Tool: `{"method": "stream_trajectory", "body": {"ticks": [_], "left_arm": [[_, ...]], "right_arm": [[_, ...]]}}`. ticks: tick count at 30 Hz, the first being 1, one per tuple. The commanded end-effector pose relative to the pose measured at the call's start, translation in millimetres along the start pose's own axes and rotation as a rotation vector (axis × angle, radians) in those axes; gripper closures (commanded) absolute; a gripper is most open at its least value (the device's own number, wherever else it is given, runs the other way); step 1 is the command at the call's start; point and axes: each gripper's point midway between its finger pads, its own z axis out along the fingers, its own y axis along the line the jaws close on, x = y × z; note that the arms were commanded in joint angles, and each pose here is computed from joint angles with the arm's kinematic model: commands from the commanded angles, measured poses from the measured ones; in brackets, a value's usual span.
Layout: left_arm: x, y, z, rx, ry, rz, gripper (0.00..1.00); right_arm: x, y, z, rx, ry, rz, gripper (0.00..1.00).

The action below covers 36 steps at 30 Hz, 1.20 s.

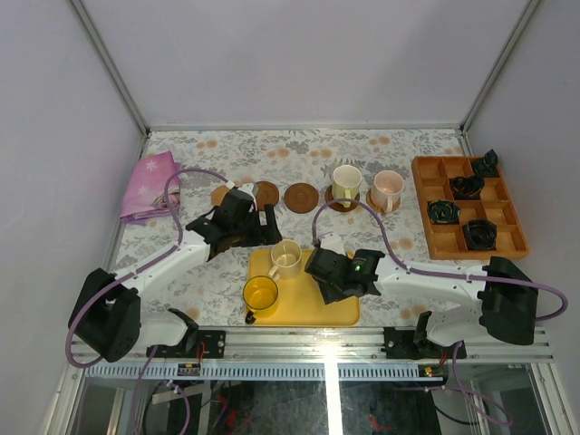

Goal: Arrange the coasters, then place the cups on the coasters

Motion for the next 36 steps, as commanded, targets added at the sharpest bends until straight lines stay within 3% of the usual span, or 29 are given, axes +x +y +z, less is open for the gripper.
{"method": "stream_trajectory", "body": {"ticks": [1, 9, 10, 19, 30, 36], "left_arm": [[-22, -15, 2, 0.038, -0.071, 0.020, 0.13], [-21, -16, 5, 0.038, -0.065, 0.015, 0.13], [-21, -15, 6, 0.036, -0.064, 0.015, 0.13], [-26, -16, 3, 0.036, -0.092, 0.011, 0.13], [-45, -10, -8, -0.008, -0.188, -0.014, 0.13], [-57, 4, -16, -0.091, -0.257, -0.061, 0.13]], "right_arm": [[2, -7, 3, 0.040, -0.015, 0.021, 0.55], [3, -11, 3, 0.052, -0.024, 0.025, 0.98], [3, -12, 3, 0.055, -0.025, 0.024, 1.00], [-30, -20, -21, 0.104, -0.144, 0.039, 1.00], [-125, -8, -51, 0.215, -0.375, 0.008, 1.00], [-188, -9, -52, 0.207, -0.451, 0.097, 1.00]]}}
